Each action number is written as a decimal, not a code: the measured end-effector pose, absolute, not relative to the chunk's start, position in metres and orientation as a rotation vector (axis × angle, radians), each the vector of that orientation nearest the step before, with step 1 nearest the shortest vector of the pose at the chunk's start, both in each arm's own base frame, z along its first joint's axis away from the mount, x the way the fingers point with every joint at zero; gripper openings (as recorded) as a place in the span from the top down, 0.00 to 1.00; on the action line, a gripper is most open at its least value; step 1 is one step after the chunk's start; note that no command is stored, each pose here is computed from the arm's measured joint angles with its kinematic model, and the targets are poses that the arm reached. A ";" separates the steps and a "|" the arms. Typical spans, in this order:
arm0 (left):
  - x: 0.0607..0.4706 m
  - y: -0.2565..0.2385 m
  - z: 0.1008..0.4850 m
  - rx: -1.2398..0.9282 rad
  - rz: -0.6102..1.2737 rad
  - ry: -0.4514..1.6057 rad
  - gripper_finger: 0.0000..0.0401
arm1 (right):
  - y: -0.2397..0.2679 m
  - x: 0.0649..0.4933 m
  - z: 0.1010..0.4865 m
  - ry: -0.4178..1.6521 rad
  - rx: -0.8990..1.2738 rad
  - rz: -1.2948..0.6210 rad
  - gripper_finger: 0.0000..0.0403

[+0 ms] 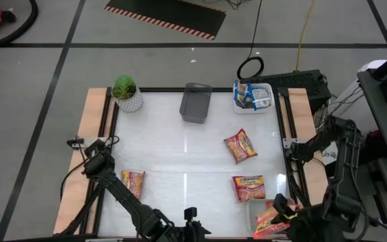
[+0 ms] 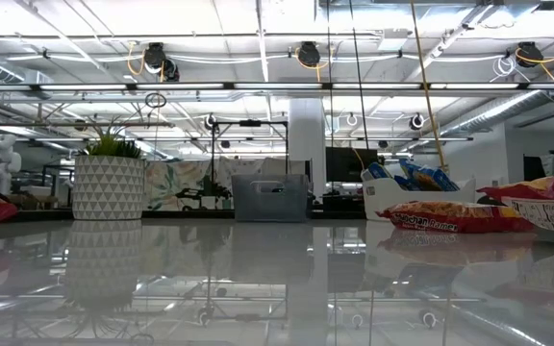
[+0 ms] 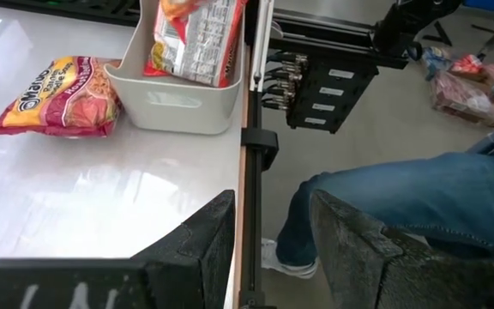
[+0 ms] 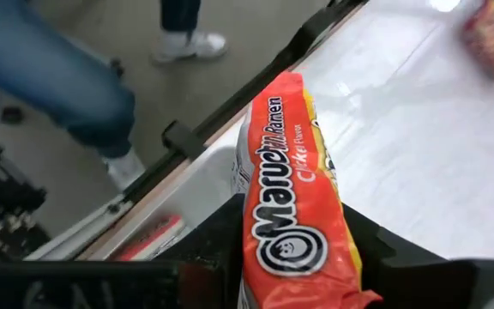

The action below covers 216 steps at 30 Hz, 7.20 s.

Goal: Sort Maruchan noodles
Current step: Put the orange noodle pack into the gray bin, then put the top right red noodle pack into the black bin

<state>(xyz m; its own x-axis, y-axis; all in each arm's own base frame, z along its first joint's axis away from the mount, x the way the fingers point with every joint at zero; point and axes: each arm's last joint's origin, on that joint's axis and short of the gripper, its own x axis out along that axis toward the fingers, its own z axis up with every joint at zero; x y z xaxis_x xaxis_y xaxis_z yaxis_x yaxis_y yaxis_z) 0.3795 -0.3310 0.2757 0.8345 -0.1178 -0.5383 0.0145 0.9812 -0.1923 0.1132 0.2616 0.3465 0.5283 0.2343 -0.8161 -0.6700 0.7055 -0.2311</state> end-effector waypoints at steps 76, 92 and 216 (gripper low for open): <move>0.384 -0.326 0.275 -0.204 -0.050 0.584 0.61 | 0.267 0.118 0.327 1.030 -0.523 0.372 0.48; 0.392 -0.300 0.263 -0.109 -0.020 0.742 0.61 | 0.202 0.128 0.291 0.814 -0.584 -0.101 0.51; 0.408 -0.133 0.246 0.527 0.461 1.000 0.61 | 0.014 0.202 0.194 0.902 0.278 -0.135 0.97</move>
<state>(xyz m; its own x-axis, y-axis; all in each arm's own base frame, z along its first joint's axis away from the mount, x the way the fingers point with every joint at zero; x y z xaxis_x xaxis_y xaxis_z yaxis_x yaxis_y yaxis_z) 0.4084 -0.1328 0.2462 0.4655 0.5875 -0.6620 -0.1226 0.7835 0.6092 0.2015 0.0136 0.1936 0.6151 0.0009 -0.7885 0.2314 0.9558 0.1816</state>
